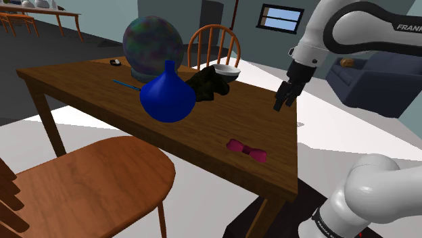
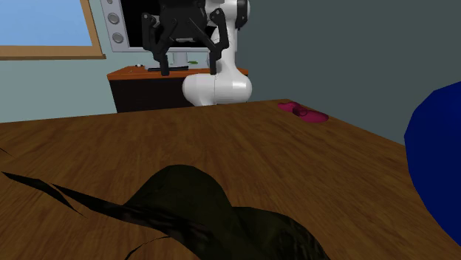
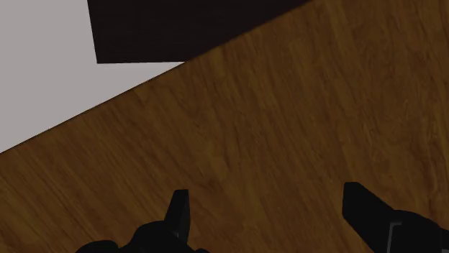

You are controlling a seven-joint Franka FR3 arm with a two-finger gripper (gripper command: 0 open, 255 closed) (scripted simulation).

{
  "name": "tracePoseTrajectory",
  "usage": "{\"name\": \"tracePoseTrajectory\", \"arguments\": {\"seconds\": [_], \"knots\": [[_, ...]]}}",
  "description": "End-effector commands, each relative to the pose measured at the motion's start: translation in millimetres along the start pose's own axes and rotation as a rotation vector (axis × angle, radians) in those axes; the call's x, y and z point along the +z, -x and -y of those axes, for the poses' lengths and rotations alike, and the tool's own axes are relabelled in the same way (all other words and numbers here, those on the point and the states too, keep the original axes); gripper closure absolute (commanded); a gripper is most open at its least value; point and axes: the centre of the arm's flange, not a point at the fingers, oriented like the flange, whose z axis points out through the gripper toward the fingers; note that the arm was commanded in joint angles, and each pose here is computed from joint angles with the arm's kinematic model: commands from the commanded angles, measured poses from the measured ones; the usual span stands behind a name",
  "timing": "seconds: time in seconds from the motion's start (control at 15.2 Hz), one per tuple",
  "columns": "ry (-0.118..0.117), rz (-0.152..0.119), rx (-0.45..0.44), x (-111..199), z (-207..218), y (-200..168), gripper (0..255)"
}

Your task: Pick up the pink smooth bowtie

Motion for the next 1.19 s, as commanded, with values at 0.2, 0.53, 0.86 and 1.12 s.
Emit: {"name": "tracePoseTrajectory", "arguments": {"seconds": [0.2, 0.53, 0.86, 1.12], "knots": [[0.015, 0.013, -0.038, 5, 42, 1, 0], [0.041, 0.036, -0.1, 16, 111, 5, 0], [0.067, 0.058, -0.163, 28, 179, 14, 0], [0.088, 0.076, -0.213, 38, 233, 25, 0]]}}
